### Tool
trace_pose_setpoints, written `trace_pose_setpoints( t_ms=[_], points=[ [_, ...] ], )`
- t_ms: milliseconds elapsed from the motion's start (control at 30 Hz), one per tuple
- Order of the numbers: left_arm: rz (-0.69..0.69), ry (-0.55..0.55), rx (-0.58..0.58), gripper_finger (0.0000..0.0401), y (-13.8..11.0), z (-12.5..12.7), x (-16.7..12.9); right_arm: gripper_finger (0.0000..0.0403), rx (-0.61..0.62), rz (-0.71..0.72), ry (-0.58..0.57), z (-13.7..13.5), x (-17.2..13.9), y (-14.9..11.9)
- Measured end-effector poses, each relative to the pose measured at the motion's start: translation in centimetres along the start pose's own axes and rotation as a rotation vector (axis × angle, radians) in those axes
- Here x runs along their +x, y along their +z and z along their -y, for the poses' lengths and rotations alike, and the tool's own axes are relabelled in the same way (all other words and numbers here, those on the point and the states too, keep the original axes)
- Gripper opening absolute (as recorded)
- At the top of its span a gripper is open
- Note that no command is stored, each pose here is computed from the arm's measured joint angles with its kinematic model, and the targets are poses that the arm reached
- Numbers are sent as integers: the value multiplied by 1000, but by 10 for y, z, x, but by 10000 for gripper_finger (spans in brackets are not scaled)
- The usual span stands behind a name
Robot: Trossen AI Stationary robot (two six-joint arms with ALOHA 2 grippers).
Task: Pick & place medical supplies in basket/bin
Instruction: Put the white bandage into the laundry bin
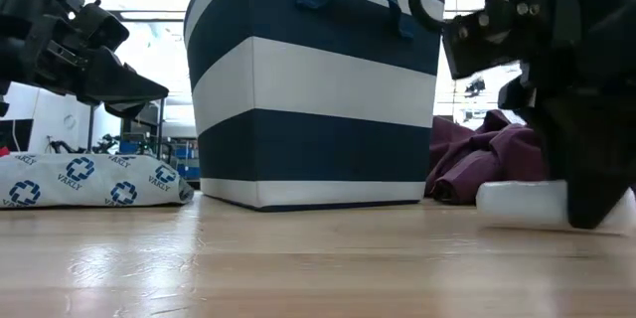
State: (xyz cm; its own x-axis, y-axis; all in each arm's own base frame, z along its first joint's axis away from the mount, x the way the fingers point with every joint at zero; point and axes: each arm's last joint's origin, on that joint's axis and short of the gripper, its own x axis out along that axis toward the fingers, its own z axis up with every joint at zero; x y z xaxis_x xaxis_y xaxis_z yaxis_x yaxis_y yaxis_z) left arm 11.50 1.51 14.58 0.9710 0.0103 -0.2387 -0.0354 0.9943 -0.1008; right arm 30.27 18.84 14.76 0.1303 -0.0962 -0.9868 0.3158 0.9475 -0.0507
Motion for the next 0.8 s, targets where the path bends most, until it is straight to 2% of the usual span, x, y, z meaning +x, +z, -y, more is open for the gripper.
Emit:
trace_pose_setpoints(
  t_ms=[167,333,500,567,633,733,800],
  points=[
    [0,0,0,1,0,0,0,29,37,110,128,1,-30,13],
    [0,0,0,1,0,0,0,34,49,353,370,3,-81,39],
    [1,0,0,1,0,0,0,51,0,734,572,20,-144,70],
    [0,0,0,1,0,0,0,51,19,911,555,35,-167,80],
    [1,0,0,1,0,0,0,51,69,1042,480,54,-184,87],
    [0,0,0,1,0,0,0,51,152,1118,325,84,-195,97],
    [1,0,0,1,0,0,0,52,186,1131,264,103,-197,104]
  ],
)
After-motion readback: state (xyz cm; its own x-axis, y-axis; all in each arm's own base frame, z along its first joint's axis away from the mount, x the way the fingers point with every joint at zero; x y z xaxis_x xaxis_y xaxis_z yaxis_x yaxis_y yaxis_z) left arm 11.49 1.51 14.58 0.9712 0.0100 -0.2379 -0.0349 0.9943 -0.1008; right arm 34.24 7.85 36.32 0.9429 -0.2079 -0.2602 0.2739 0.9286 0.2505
